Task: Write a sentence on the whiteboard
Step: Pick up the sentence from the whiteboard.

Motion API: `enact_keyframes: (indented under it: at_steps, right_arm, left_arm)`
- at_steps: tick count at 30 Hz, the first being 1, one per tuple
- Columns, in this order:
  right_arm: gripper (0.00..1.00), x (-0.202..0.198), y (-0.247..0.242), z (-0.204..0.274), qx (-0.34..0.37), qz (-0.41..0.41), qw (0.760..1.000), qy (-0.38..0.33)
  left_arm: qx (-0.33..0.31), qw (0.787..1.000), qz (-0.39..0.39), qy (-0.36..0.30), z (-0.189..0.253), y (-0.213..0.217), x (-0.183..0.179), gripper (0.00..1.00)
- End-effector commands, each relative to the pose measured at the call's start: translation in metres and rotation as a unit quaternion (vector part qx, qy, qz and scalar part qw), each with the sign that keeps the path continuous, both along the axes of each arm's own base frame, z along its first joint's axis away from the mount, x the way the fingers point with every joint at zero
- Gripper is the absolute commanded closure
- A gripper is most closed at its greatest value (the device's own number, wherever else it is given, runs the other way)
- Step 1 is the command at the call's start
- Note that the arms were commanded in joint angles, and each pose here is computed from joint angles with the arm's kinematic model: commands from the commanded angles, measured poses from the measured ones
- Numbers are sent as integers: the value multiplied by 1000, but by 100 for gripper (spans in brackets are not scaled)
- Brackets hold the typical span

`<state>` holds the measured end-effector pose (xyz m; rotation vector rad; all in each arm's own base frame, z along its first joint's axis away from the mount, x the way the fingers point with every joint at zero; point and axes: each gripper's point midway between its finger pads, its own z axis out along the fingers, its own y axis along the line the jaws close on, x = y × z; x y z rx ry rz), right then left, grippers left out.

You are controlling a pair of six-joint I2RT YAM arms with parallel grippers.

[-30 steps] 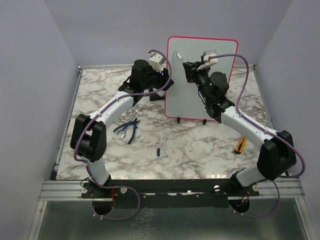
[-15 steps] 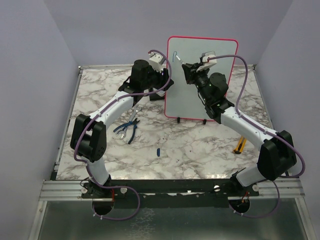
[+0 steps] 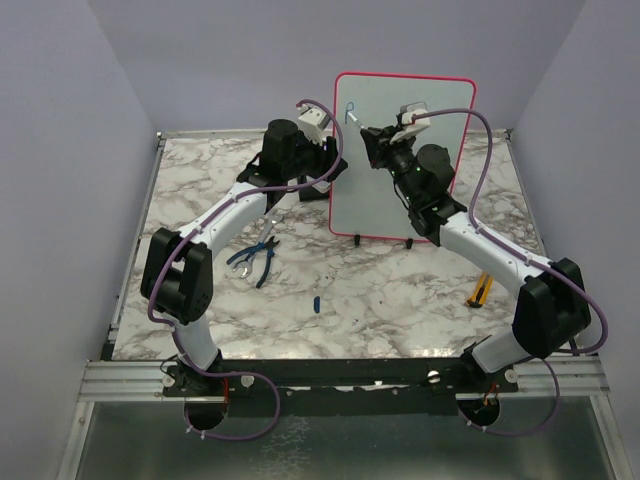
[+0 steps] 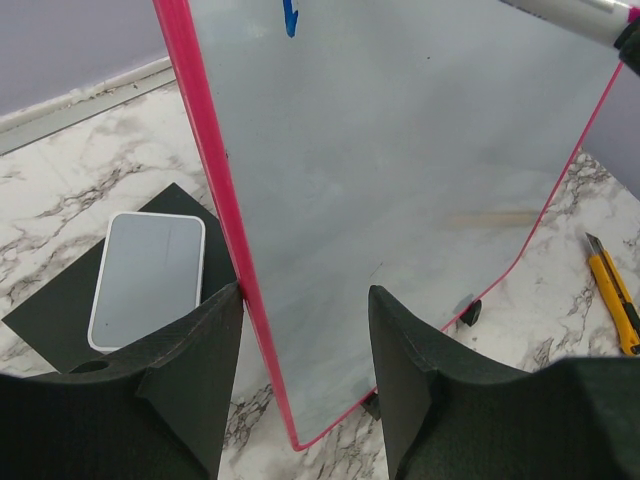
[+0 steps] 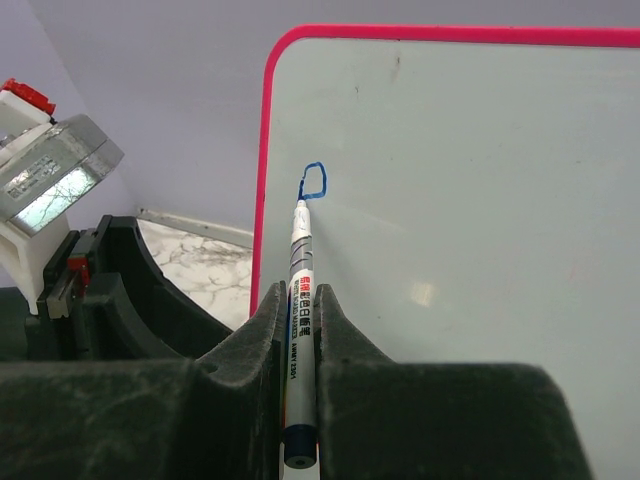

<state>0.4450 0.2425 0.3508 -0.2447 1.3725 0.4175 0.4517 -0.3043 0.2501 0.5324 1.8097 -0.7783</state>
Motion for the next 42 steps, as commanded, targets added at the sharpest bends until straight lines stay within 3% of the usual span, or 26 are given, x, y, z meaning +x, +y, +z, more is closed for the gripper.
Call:
enact_keyframes:
  at_steps: [1, 19, 42]
  right_arm:
    - [99, 4, 6, -1, 1, 5, 1000, 5]
    - [99, -3, -28, -10, 12, -67, 998, 11]
    - [99, -4, 3, -23, -7, -3, 1000, 23]
  left_arm:
    - [-1, 1000, -5, -7, 8, 1, -5, 46]
    - [-1, 1000, -4, -9, 9, 1, -6, 46]
    - [-4, 1000, -7, -9, 11, 1, -7, 46]
